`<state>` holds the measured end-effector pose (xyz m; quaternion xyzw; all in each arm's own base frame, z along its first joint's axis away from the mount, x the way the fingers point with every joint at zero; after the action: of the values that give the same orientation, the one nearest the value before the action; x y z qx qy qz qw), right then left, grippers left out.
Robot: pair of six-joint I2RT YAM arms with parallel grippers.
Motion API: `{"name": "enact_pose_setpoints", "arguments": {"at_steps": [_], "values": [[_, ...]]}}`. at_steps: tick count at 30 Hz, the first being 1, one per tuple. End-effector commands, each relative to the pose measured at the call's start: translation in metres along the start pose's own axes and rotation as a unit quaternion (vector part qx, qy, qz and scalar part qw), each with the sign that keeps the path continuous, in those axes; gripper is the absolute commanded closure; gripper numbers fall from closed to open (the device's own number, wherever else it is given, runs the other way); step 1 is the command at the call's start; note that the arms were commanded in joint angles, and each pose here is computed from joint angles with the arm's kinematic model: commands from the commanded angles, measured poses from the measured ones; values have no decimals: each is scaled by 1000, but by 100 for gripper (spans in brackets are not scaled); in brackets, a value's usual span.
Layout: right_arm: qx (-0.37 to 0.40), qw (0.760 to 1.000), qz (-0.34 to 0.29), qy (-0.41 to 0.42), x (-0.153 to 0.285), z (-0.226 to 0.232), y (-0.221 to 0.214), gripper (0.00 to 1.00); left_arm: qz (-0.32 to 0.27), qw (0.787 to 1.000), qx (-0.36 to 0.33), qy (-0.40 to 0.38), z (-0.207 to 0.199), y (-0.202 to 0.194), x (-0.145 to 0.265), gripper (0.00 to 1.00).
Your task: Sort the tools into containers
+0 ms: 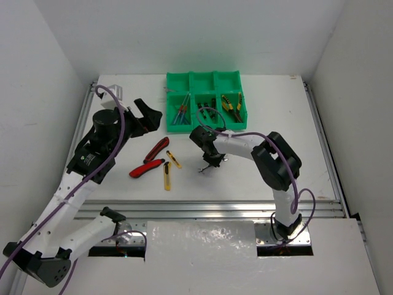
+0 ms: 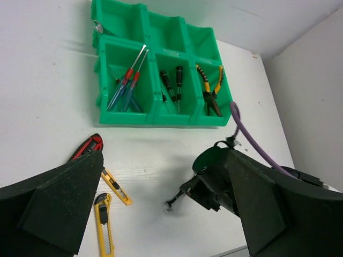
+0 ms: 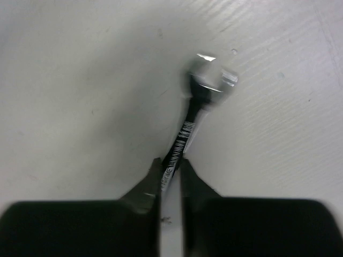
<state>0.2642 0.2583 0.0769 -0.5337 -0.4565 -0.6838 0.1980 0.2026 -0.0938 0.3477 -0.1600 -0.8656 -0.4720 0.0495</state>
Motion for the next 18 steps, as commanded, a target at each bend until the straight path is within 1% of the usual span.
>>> {"name": "enact_pose_setpoints", "arguments": {"at_steps": [1, 2, 6, 9, 10, 11, 12, 14, 15, 17, 18], "values": [[-14, 998, 53, -43, -37, -20, -25, 98, 2, 1000, -15, -5, 1, -3, 0, 0], [-16, 997, 60, -45, -39, -22, -26, 100, 5, 1000, -14, -3, 3, -6, -1, 0], [15, 998, 54, -31, -35, -20, -22, 100, 16, 1000, -12, -4, 7, -14, -5, 0], [59, 997, 37, -16, -27, -17, -15, 100, 25, 1000, 1, -12, 10, -24, -8, 0], [97, 995, 30, 3, -20, -17, -11, 100, 22, 999, 10, -21, 9, -26, -10, 0], [110, 993, 24, 20, -18, -17, -9, 100, 34, 999, 15, -17, 15, -36, -13, 0], [139, 990, 16, 33, -12, -19, -5, 100, 35, 999, 27, -26, 14, -40, -16, 0], [168, 984, 7, 59, -10, -23, -5, 100, 57, 998, 35, -21, 22, -56, -24, 0], [195, 977, 0, 82, -3, -25, -1, 100, 58, 997, 44, -28, 22, -59, -27, 0], [219, 969, -4, 116, -2, -30, -4, 100, 74, 995, 55, -29, 26, -71, -34, 0], [242, 962, -7, 127, -1, -32, -3, 100, 68, 995, 60, -35, 26, -72, -37, 0]]}}
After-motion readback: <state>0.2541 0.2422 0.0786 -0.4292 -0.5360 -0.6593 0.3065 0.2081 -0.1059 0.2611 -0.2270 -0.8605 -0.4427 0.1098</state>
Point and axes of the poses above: each gripper's point midway between its finger pads, its own x axis back along the fingers, its own z axis along the line the jaws close on, y = z × x, the point moved 10 cm from there along x, back along the fingers, and after that the axes turned 4 degrees about x, right-handed, at the moved point
